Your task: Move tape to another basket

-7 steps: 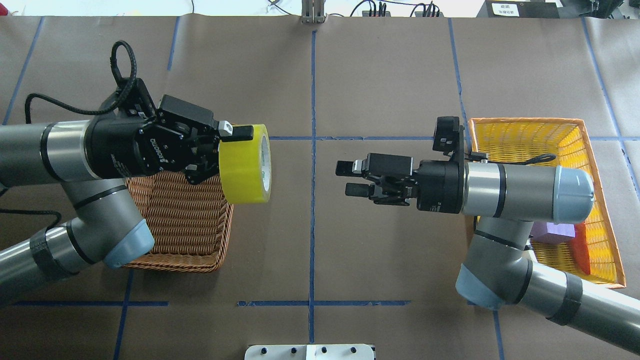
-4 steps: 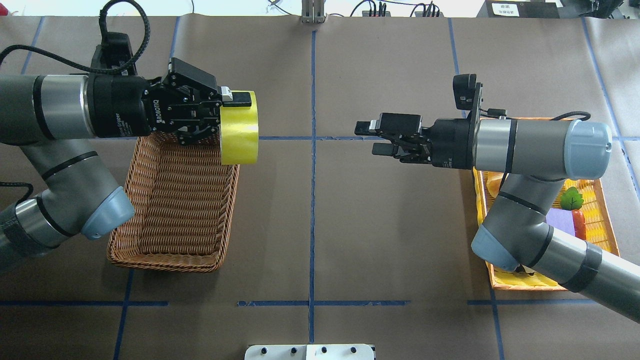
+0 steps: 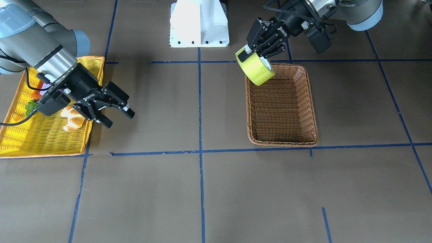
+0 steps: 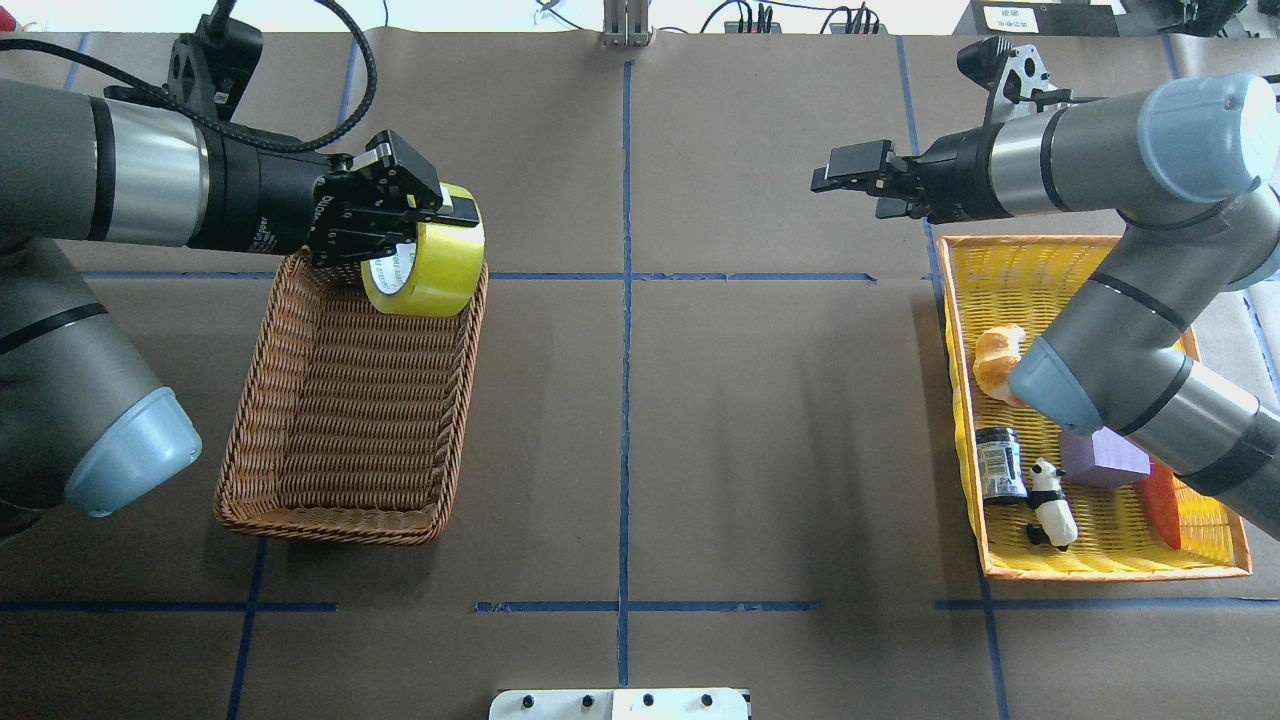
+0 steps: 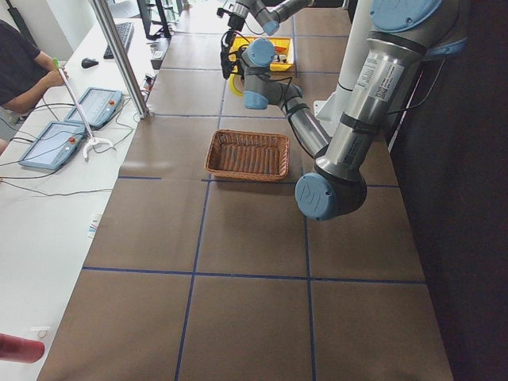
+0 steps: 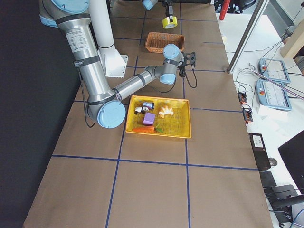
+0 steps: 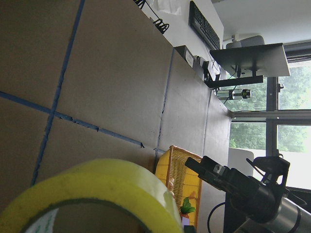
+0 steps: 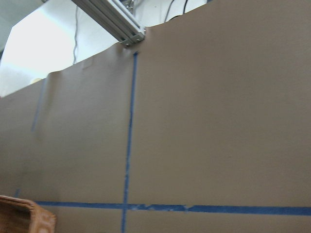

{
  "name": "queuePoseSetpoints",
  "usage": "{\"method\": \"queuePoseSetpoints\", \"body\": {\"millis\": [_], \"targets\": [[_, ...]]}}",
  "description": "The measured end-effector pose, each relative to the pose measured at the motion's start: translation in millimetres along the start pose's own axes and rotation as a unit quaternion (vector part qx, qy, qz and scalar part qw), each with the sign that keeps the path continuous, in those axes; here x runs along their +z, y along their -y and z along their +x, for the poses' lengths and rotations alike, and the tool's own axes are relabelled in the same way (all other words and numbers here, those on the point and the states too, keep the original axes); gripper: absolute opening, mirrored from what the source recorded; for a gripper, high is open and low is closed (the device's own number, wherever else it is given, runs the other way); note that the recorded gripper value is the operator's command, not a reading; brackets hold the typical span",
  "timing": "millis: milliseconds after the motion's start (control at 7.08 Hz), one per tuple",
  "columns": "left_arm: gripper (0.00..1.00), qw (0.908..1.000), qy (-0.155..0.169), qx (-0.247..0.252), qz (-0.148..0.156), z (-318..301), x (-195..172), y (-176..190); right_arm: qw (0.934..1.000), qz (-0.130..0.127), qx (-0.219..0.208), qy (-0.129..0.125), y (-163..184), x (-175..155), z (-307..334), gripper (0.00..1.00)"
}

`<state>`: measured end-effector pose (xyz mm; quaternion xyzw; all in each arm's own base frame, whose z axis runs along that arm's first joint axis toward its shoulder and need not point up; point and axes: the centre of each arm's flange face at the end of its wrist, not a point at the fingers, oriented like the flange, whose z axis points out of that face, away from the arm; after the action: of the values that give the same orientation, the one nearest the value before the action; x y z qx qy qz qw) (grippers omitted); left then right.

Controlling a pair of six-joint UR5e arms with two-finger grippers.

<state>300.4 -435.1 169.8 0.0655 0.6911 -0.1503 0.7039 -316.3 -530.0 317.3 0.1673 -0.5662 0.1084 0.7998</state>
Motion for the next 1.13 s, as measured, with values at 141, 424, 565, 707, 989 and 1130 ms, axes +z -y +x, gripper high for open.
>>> {"method": "queuePoseSetpoints", "body": {"millis": [141,424,565,707,989,1130], "targets": [[0.0,0.9983,0.053,0.022,0.01,-8,4,4,0.9964,-0.014,-0.038,-0.075,16,3,24,1.0],[0.0,0.9795,0.18,0.08,0.041,-25,9,15,0.9717,-0.07,-0.111,-0.196,43,0,71,1.0],[0.0,0.9604,0.25,0.116,0.039,-36,10,14,0.954,-0.107,-0.147,-0.239,54,-5,93,1.0],[0.0,0.9429,0.3,0.144,0.02,-49,14,11,0.9394,-0.141,-0.172,-0.261,68,-19,116,1.0],[0.0,0.9196,0.359,0.157,-0.033,-90,61,-2,0.9349,-0.19,-0.174,-0.244,98,-56,160,1.0],[0.0,0.9105,0.378,0.157,-0.058,-110,88,-14,0.9377,-0.2,-0.168,-0.23,110,-73,181,1.0]]}}
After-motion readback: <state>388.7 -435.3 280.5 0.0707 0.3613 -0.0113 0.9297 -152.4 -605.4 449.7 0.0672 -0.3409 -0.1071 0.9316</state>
